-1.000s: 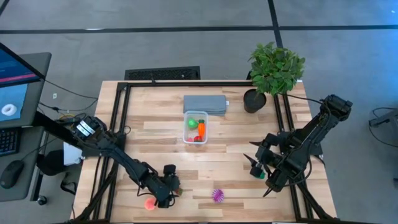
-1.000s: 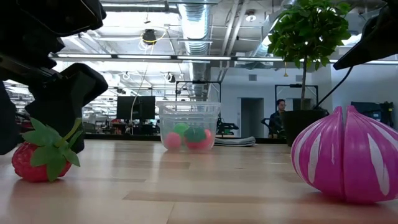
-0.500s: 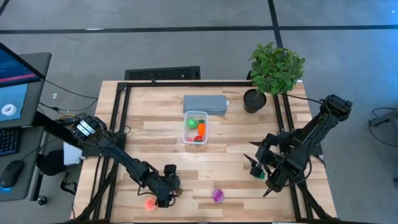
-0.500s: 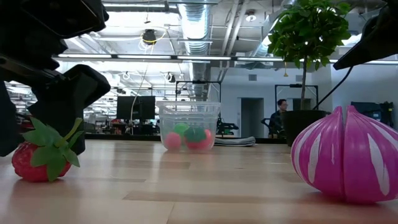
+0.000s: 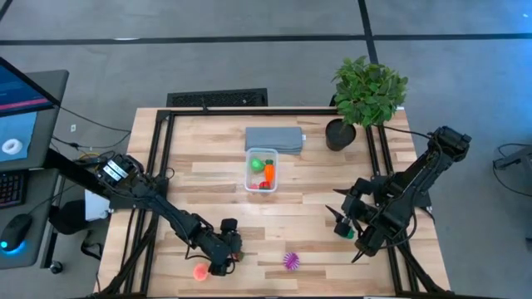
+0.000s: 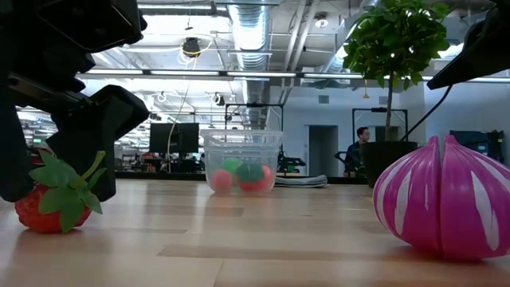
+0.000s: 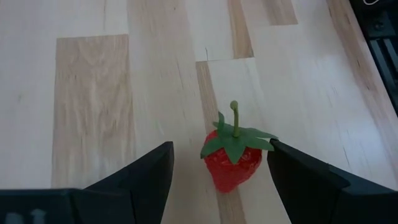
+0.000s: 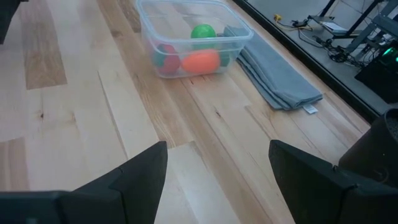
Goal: Pick and placing Produce into tupperware
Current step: Put the red strawberry into the transparent bin
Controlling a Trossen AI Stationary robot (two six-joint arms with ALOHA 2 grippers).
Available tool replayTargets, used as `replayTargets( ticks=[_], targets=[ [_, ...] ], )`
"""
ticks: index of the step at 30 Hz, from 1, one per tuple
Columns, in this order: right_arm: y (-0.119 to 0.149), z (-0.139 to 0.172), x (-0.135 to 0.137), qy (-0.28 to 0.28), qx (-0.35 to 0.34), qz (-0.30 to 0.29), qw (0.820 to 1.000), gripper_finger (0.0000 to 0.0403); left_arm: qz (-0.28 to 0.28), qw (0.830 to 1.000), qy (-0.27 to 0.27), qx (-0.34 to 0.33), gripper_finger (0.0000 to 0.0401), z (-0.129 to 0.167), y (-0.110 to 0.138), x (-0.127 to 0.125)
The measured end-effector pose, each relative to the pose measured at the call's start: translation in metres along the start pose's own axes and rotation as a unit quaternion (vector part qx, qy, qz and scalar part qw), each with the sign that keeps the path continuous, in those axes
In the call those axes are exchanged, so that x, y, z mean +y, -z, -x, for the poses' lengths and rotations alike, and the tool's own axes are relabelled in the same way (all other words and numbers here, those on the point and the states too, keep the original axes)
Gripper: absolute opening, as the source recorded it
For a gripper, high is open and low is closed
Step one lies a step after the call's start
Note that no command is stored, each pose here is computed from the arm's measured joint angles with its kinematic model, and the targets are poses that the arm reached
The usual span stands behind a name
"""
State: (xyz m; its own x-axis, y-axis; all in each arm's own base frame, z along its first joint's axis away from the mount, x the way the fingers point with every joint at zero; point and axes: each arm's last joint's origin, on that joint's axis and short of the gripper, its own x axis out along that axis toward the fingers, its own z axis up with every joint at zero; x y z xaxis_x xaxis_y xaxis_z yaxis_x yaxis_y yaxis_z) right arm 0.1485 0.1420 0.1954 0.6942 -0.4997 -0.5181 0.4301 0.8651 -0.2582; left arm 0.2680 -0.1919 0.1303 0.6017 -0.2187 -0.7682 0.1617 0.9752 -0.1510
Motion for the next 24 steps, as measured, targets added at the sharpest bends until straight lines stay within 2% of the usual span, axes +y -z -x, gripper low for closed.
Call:
replayTargets(
  ticks=[9, 12, 17, 24],
  targets=[
    [0.000, 0.000, 0.000, 0.000, 0.000, 0.000, 1.000, 0.0306, 0.001, 1.000, 0.009, 0.004, 0.0248, 0.000, 0.000, 0.000],
    [0.000, 0.000, 0.000, 0.000, 0.000, 0.000, 1.000, 0.0306, 0.000, 1.000, 0.012, 0.018, 0.0248, -0.010, 0.002, 0.001],
    [0.000, 0.000, 0.000, 0.000, 0.000, -0.001, 1.000, 0.0306, -0.015, 0.999, 0.013, 0.044, 0.0248, -0.029, -0.007, -0.002],
    [0.000, 0.000, 0.000, 0.000, 0.000, -0.001, 1.000, 0.0306, -0.025, 0.998, 0.010, 0.058, 0.0248, -0.026, -0.017, -0.005]
  ],
)
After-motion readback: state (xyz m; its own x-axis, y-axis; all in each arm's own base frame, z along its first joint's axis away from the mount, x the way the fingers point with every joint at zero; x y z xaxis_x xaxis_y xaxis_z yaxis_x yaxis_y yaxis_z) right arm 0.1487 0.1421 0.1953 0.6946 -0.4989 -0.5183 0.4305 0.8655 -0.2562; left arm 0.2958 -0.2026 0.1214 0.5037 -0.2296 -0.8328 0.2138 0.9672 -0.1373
